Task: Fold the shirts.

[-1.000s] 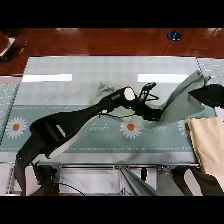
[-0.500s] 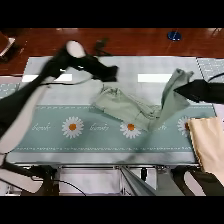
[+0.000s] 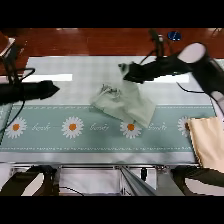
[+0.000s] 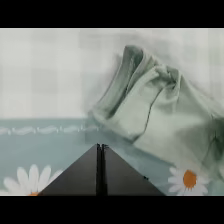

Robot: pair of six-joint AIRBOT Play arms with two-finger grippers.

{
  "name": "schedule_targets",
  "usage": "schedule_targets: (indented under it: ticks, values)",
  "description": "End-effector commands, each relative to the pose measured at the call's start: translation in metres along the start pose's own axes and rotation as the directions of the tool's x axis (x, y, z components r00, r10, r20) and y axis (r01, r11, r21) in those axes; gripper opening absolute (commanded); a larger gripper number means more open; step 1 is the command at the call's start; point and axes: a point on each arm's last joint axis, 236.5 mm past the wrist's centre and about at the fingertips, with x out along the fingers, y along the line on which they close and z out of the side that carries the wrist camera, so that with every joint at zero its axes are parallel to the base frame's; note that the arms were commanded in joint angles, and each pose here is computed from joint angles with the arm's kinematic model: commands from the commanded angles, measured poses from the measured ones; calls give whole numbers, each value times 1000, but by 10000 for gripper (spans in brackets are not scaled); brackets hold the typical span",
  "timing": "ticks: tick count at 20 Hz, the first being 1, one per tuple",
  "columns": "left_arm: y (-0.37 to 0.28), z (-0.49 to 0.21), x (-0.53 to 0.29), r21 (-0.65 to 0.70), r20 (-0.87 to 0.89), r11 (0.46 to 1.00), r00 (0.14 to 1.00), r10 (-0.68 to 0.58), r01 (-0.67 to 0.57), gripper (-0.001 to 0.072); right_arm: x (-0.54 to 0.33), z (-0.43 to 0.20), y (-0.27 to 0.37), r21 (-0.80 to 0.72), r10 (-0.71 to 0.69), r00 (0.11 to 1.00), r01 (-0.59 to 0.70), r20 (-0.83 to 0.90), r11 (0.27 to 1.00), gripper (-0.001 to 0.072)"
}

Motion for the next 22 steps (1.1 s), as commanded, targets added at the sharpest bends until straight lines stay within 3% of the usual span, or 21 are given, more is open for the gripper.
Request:
schedule_targets:
  ticks: [1,4,5,7,10,12,15,18,20,22]
  values:
    - [11,-45,-10,-46,43,999,999,-11,13,26,76,10,1,1,12,999,-12,-52,1000,19]
    - [19,-64,0,-76,3,997,1000,-10,11,26,112,-1,-9,57,11,994,-4,-113,998,19]
    - [23,-66,3,-85,-2,996,1000,-5,5,26,119,-7,-13,76,7,991,2,-130,997,51]
    - [28,-67,9,-100,2,995,1000,2,-2,26,124,-24,-9,65,25,981,-13,-193,998,426]
    - [33,-61,15,-116,20,993,1000,14,-12,26,88,-32,-14,48,34,961,-22,-273,999,417]
    - [34,-57,18,-126,30,992,999,14,-10,26,32,-19,-37,11,-53,964,58,-260,998,417]
    - [33,-58,18,-130,26,991,1000,9,-5,26,-85,-15,-106,-51,-408,895,406,-177,912,417]
    - [33,-58,18,-130,26,991,1000,9,-5,26,-169,-55,-180,145,-661,750,656,-19,740,416]
    - [33,-58,18,-130,26,991,1000,9,-5,26,-172,-99,-213,377,-681,728,611,75,696,416]
    - [33,-58,18,-130,26,991,1000,9,-5,26,-142,-137,-227,577,-614,775,435,151,691,416]
